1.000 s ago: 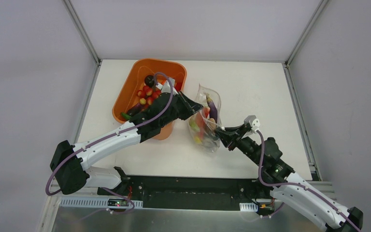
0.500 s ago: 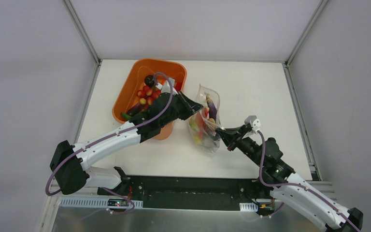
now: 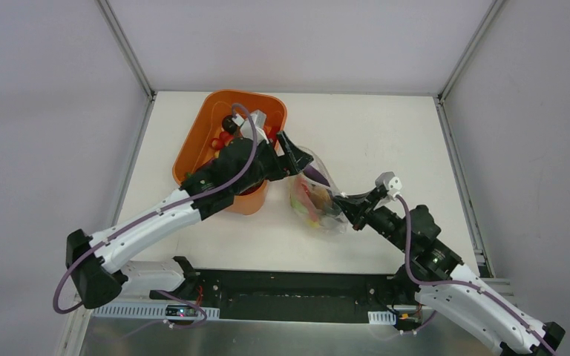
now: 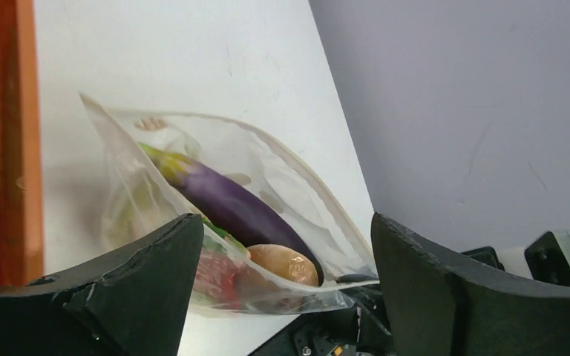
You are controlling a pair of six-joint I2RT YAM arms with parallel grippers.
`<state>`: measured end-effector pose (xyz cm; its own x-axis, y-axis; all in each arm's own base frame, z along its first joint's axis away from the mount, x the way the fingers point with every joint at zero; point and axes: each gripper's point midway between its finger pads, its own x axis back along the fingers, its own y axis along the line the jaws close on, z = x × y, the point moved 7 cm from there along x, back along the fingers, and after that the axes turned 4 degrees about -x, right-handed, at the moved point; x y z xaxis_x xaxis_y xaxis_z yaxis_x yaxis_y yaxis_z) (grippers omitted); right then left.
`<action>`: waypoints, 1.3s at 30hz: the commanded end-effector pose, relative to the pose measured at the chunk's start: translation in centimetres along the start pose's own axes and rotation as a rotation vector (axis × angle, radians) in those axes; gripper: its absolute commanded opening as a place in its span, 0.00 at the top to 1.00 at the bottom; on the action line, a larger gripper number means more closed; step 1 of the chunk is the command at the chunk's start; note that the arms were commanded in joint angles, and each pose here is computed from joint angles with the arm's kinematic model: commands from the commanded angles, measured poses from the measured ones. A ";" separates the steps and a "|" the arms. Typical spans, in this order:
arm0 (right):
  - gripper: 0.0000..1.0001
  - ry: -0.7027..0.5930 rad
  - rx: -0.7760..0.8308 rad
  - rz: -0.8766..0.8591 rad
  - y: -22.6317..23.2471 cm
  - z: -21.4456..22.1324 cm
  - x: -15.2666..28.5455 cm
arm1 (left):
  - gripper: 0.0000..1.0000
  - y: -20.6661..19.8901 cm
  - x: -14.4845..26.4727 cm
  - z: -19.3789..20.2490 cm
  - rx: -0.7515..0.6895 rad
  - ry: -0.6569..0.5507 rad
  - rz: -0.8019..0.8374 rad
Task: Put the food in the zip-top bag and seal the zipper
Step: Zip the zipper food storage bag at the center of the board.
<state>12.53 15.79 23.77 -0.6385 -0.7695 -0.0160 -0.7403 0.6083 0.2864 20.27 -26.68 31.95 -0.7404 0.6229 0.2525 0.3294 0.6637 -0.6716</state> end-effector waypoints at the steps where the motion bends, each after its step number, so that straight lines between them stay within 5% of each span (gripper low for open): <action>1: 1.00 -0.046 0.056 -0.085 2.0 -4.6 0.3 | 0.13 -0.5 4.7 -4.3 -0.271 -0.097 -0.020; 7: 1.00 0.062 0.085 -0.192 3.8 -6.8 -0.1 | 0.01 0.0 8.0 -4.9 -0.408 -0.079 -0.011; 23: 1.00 0.248 0.211 -0.527 7.4 -8.8 2.8 | 0.01 1.3 13.5 -5.6 -0.604 -0.182 0.072; 30: 1.00 0.367 0.173 -0.525 6.4 -6.1 0.6 | 0.01 0.4 11.8 -4.1 -0.631 -0.054 0.157; 39: 1.00 0.350 0.073 -0.432 4.0 -4.3 -1.3 | 0.01 -2.4 9.4 -1.6 -0.704 0.084 0.474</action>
<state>10.77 17.91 28.25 -0.1667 -0.9394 0.2997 -0.9297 0.2510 0.2697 14.16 -19.95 34.83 -0.5562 0.7944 0.2439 0.7805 0.6002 -0.1748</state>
